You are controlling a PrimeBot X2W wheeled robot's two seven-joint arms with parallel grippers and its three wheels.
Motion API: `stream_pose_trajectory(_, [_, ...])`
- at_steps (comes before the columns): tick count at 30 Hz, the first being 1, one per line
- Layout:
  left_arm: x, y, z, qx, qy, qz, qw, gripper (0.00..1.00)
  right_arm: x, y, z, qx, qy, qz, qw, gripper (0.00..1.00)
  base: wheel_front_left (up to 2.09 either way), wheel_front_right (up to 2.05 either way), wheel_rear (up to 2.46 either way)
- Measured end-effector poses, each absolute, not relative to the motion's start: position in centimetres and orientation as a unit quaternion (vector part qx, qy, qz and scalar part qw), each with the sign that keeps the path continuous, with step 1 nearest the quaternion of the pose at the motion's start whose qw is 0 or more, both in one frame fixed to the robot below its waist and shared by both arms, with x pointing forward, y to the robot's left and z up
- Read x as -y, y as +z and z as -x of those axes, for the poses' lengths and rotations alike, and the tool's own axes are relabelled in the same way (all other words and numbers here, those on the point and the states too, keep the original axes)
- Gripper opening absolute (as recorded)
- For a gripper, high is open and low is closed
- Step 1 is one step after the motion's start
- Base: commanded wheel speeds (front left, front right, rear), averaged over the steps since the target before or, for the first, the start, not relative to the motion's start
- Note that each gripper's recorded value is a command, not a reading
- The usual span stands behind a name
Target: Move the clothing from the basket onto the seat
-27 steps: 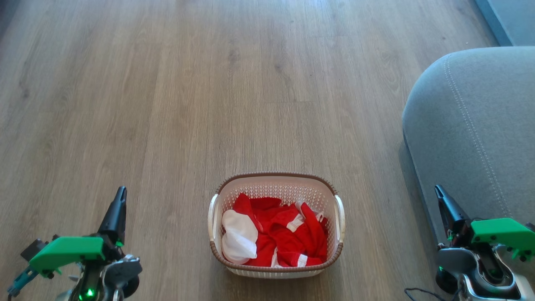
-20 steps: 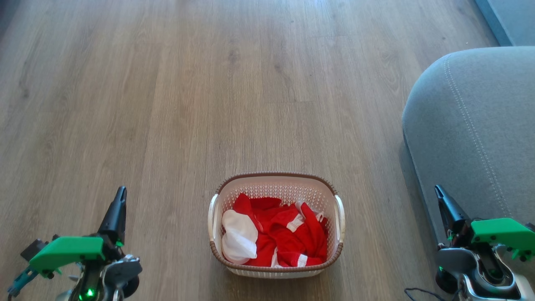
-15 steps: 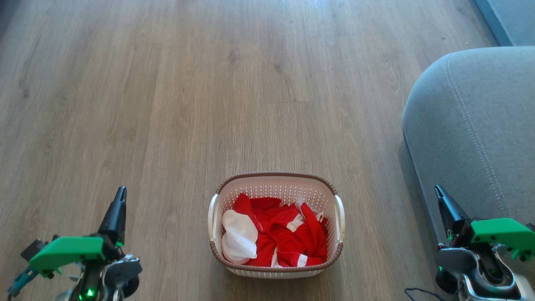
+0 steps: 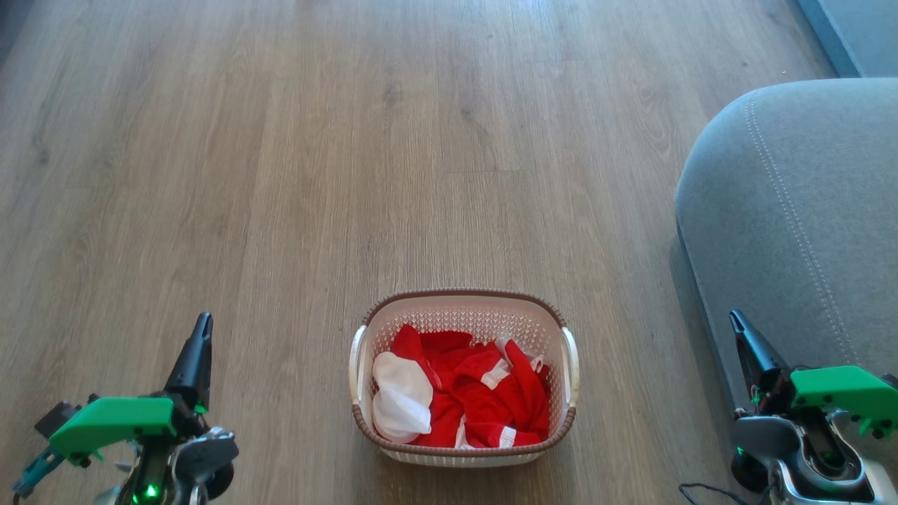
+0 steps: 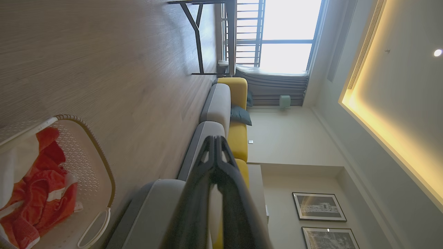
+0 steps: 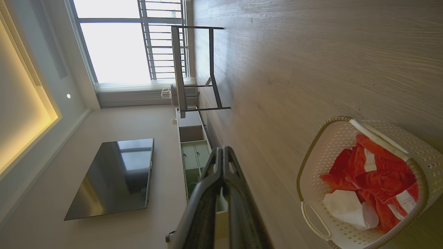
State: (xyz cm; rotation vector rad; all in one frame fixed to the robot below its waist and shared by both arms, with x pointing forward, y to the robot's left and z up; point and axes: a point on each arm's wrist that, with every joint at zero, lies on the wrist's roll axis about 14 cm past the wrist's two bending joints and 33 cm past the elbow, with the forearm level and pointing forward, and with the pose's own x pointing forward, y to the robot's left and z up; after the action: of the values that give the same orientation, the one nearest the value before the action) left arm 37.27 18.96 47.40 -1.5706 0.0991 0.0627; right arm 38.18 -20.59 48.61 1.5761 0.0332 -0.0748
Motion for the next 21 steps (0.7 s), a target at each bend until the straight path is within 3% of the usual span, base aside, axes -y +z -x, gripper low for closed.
stream_pose_trajectory(21, [-18.96, 47.39, -37.27, -0.045, 0.028, 0.707, 0.706, 0.00, 20.59, 48.61, -38.18, -0.015, -0.034, -0.709, 0.704, 0.00, 0.00, 0.00, 0.00])
